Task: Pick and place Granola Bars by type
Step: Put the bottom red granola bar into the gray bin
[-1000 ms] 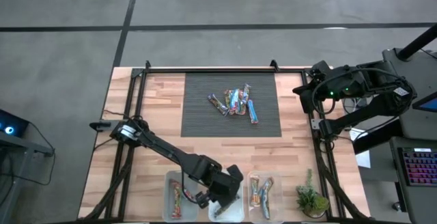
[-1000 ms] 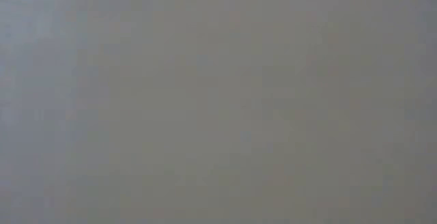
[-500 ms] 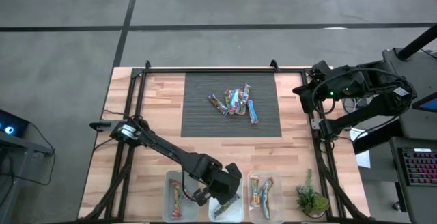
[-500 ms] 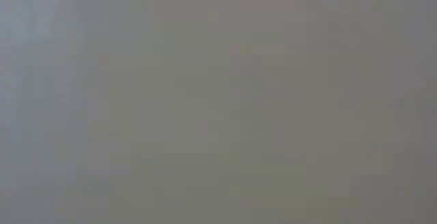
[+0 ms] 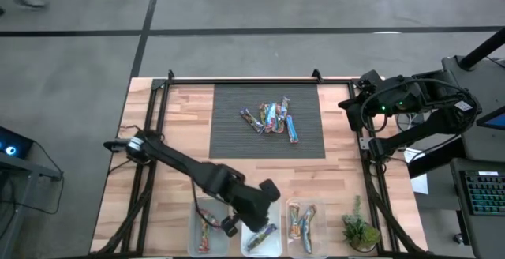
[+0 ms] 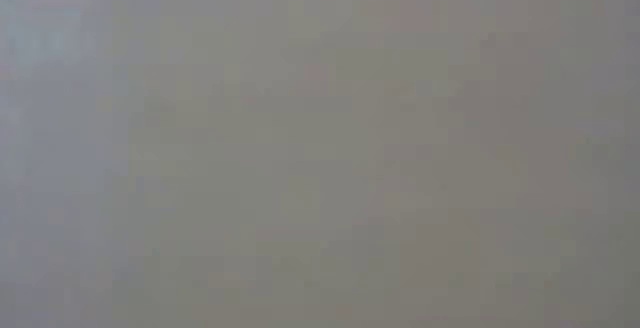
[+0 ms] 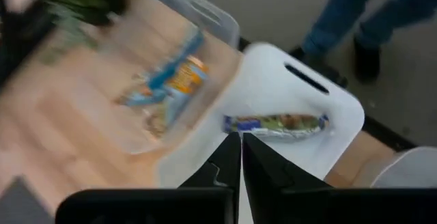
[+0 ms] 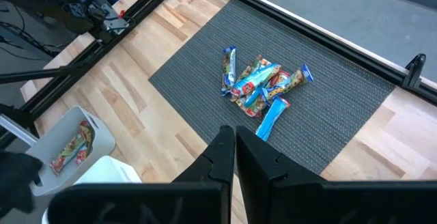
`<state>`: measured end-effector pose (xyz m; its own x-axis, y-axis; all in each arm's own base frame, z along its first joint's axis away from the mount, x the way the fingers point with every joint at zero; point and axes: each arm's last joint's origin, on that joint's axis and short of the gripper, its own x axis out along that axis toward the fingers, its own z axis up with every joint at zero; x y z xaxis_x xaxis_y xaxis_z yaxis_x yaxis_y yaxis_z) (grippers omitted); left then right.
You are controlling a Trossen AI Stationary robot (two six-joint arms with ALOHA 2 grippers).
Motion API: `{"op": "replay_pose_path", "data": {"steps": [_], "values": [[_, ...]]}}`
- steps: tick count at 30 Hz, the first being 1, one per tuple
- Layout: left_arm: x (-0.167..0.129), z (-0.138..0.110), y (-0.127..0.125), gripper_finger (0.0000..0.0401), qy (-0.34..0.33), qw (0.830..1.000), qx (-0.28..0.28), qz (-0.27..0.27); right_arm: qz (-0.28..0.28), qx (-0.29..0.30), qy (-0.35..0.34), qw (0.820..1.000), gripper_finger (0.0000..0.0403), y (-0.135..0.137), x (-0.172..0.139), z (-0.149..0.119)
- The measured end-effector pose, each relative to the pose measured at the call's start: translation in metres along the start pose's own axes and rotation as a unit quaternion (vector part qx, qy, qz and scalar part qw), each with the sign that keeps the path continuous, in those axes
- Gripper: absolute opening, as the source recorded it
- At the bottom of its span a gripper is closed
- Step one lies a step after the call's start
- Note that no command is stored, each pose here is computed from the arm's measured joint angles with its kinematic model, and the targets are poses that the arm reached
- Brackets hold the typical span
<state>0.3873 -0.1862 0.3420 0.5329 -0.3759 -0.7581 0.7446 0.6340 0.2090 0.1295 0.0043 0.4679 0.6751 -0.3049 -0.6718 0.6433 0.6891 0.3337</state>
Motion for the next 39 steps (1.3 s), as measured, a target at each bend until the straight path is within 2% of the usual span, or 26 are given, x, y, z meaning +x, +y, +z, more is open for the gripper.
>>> {"op": "replay_pose_path", "data": {"steps": [7,13,17,25,33,39], "values": [[-0.081,0.008,0.013,0.0,-0.064,0.995,-0.019,0.076,0.0,-0.009,0.0,1.0,0.0008,0.0,0.0,0.0],[-0.14,-0.005,0.027,0.0,-0.08,0.981,-0.056,0.169,0.0,-0.009,0.0,1.0,0.0008,0.0,0.0,0.0],[-0.169,-0.02,0.042,0.0,-0.088,0.968,-0.094,0.214,0.0,-0.011,0.0,1.0,0.0008,0.0,0.0,0.0],[-0.199,-0.059,0.086,0.0,-0.074,0.941,-0.171,0.282,0.001,-0.013,-0.001,1.0,0.0008,0.001,0.001,0.0],[-0.217,-0.103,0.129,0.0,-0.083,0.923,-0.235,0.294,-0.002,-0.044,0.0,0.999,0.0008,0.011,0.011,0.003],[-0.225,-0.132,0.153,0.0,-0.081,0.901,-0.271,0.329,-0.017,-0.045,-0.029,0.998,0.0009,0.02,0.023,0.009]]}}
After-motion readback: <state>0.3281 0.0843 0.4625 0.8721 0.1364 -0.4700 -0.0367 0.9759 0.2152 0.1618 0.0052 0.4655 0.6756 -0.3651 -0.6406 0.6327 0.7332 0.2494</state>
